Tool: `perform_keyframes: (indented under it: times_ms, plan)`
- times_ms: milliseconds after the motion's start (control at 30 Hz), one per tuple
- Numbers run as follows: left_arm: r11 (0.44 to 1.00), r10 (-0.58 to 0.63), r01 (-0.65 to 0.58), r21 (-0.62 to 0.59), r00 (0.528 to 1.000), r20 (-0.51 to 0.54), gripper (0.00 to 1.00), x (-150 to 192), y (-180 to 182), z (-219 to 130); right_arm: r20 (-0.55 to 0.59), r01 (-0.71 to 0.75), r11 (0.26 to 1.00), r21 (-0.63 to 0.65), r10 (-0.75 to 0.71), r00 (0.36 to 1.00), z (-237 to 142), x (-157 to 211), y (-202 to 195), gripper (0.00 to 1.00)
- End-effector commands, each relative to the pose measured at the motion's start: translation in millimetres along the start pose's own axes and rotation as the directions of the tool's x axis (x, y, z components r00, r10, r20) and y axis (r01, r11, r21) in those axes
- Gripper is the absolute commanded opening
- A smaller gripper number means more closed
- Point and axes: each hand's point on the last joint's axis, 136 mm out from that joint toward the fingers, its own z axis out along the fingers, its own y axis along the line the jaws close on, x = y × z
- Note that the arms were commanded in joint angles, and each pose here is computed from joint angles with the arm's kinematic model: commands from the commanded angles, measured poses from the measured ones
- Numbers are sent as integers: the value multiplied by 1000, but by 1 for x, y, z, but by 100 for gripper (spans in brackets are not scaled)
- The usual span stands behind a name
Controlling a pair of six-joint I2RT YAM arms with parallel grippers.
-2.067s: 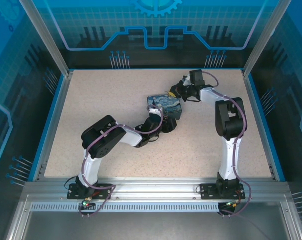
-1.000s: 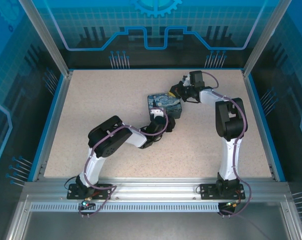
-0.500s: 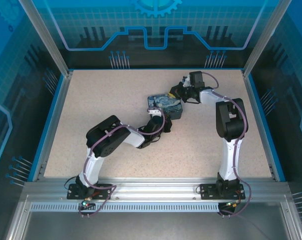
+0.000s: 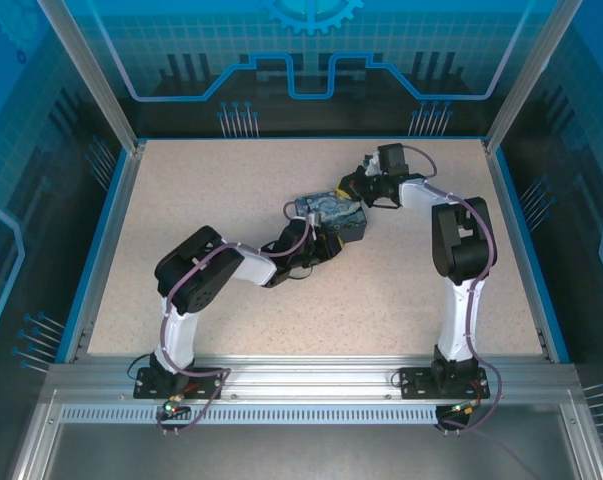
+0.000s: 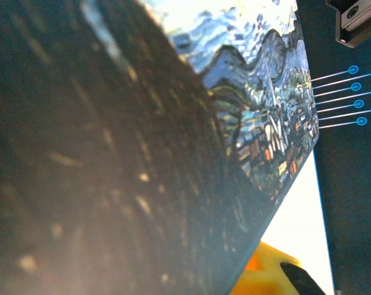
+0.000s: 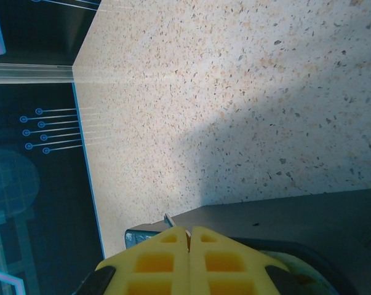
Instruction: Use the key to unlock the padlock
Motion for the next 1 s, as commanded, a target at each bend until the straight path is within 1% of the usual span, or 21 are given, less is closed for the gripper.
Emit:
perform_keyframes:
  times_ms: [0,233,300,367,533,633,767,967]
  plan:
    - [993,-53,58,107,998,-44,0,-2,-28,-11,-63,-55,997,59,58,996,3,22,-24,0]
    - [969,-154,166,184,985,-80,0,-8,-36,-16,-43,-43,999,-16,42,998,-10,10,-2,0]
    - [964,-168,183,193,981,-94,0,-9,-38,-17,-30,-37,999,-39,36,999,-15,4,7,0]
    - [966,-170,187,177,980,-106,0,-8,-38,-19,-15,-35,997,-66,34,999,-22,-2,16,0]
    - [987,-132,142,76,983,-128,0,-7,-34,-26,16,-25,993,-115,27,999,-37,-13,35,0]
    - [992,-106,115,56,984,-141,0,-8,-41,-33,16,-30,992,-123,32,999,-37,-13,38,0]
    - [997,-71,74,9,982,-175,0,-7,-44,-40,-8,-32,991,-130,31,999,-31,-4,37,0]
    - [999,-20,6,-53,963,-268,0,1,-40,-42,-27,-42,989,-144,38,999,-28,12,33,0]
